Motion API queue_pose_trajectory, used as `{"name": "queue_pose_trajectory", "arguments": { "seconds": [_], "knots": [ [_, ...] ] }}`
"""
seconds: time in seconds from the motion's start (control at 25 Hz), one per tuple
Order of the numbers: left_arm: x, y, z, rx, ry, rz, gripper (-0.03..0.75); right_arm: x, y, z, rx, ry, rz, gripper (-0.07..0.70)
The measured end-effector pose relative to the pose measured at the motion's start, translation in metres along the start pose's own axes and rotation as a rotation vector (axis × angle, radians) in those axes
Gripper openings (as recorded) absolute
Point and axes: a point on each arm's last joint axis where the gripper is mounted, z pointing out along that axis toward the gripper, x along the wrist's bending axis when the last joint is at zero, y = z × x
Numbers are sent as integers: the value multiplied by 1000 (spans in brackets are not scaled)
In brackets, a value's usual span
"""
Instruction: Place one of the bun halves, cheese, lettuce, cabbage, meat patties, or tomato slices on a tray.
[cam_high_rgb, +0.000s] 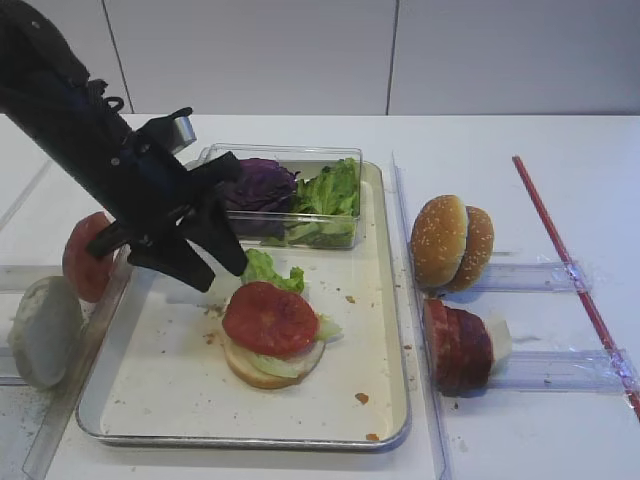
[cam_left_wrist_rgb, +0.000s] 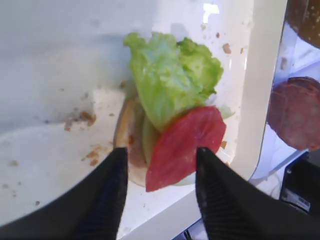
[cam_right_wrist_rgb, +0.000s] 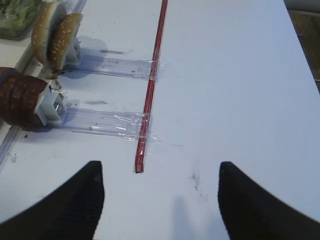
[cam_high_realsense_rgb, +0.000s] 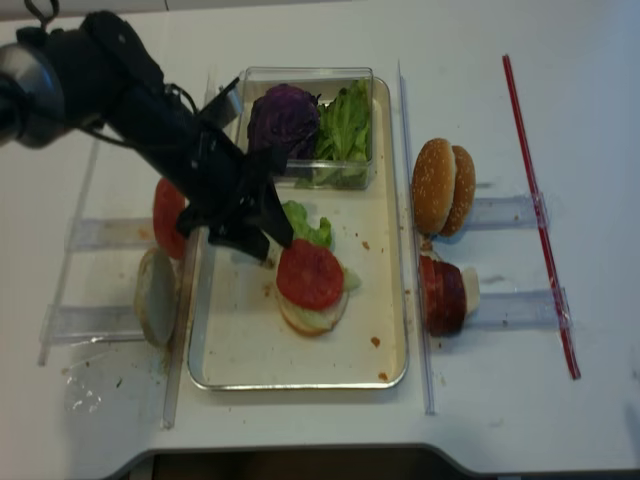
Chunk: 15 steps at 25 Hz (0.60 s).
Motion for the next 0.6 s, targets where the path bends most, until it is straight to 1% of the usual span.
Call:
{"name": "queue_pose_trajectory", "arguments": {
  "seconds": [0.24,0.36,0.52,0.56,0.6],
  "knots": [
    [-10,13,-20,-56,70,-1,307,0,0,0,0,0,0,500],
    [-16,16,-34,-97,121,7,307,0,0,0,0,0,0,500],
    [-21,15,-55,-158,224,17,307,0,0,0,0,0,0,500],
    [-21,13,-60,-169,259,13,307,0,0,0,0,0,0,500],
    [-20,11,-64,-181,299,20,307,0,0,0,0,0,0,500]
  ]
}}
